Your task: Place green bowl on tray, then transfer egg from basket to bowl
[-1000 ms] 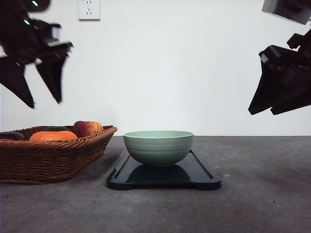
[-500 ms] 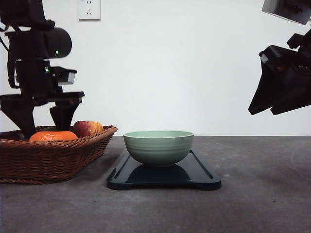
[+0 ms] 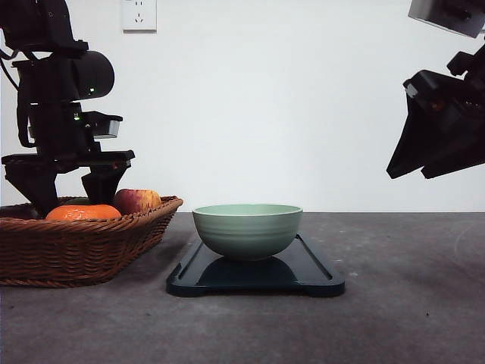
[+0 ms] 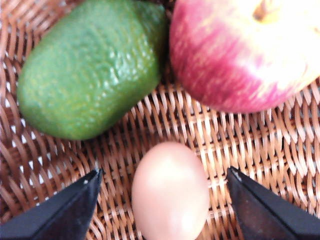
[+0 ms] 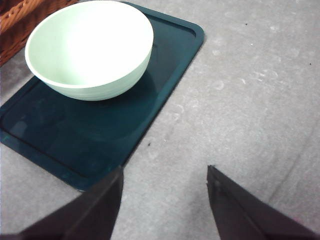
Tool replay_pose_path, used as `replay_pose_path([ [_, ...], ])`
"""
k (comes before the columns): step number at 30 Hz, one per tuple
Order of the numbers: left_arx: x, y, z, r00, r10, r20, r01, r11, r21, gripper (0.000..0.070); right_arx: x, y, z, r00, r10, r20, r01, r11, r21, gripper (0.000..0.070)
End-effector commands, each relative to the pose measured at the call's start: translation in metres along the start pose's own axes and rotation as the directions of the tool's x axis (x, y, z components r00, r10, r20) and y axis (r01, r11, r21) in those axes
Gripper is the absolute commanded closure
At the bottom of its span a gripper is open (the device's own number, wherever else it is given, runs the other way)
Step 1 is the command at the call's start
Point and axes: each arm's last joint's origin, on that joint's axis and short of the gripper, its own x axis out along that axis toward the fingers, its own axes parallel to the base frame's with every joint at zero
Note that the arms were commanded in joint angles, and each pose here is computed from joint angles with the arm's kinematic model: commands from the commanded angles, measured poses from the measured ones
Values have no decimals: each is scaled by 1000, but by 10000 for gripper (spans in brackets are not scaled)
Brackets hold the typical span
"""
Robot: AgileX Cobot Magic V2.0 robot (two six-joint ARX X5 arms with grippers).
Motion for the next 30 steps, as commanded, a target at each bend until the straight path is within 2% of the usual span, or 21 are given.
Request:
replay_pose_path([
  [1,2,-1,6,1000,4,12,-5,1000,12,199,1,1,1,1000,0,7,0,1000,-10,371],
  [30,15,-2,4,999,2,-33,-2,1000,6,199,1,1,2,1000,0,19,0,1000,-11,371],
])
